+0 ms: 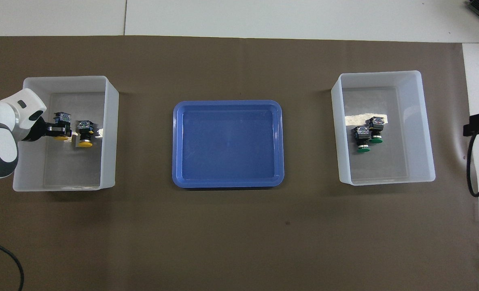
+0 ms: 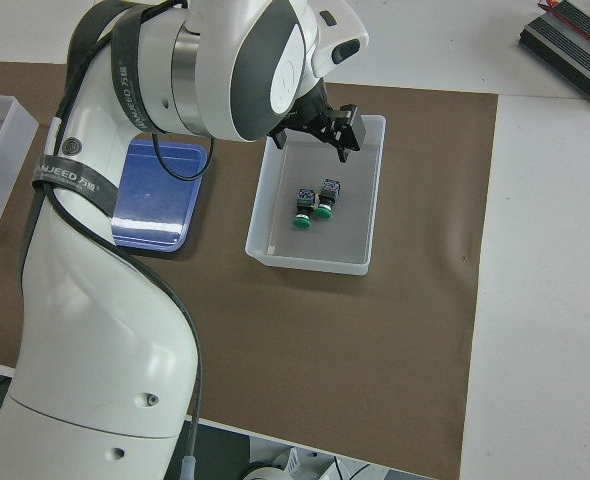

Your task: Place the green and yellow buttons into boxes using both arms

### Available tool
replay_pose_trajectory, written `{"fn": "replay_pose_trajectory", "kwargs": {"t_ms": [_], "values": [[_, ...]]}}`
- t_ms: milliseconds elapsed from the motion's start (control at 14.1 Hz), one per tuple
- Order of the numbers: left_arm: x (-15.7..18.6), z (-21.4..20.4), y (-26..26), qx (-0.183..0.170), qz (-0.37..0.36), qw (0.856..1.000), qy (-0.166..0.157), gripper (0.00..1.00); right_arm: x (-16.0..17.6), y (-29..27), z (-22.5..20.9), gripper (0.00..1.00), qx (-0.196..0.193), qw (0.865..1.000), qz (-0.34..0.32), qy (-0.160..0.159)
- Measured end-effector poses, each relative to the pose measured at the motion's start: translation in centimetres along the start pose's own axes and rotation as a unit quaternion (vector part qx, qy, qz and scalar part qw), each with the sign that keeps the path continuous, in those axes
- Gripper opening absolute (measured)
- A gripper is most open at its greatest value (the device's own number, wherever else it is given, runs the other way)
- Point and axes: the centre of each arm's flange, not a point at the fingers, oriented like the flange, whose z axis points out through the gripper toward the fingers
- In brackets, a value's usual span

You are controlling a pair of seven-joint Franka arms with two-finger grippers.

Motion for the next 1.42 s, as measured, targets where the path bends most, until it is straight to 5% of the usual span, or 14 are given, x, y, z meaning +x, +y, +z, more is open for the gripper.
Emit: {"fn": "replay_pose_trajectory", "kwargs": {"t_ms": [426,922,1135,1418], "values": [[2.7,-4.7,-0.4,0.0,0.009,1.0,0.019,0.94,-0.5,-0.9,0.1,1.0,0.004,1.0,-0.001,-0.005],[5.3,-18.0,1.1,-0.001,-0.01,0.999,-0.036,0.95,-0.7,-1.7,0.1,1.0,0.021,1.0,-0.003,-0.011],[5.3,-21.5,6.2,0.01,-0.018,0.998,-0.066,0.95,-0.7,-1.7,0.2,1.0,0.023,1.0,-0.005,-0.013],[3.5,-26.6,12.4,0.011,-0.007,0.998,-0.059,0.95,-0.8,-1.8,0.2,1.0,0.023,1.0,-0.017,-0.013]]}}
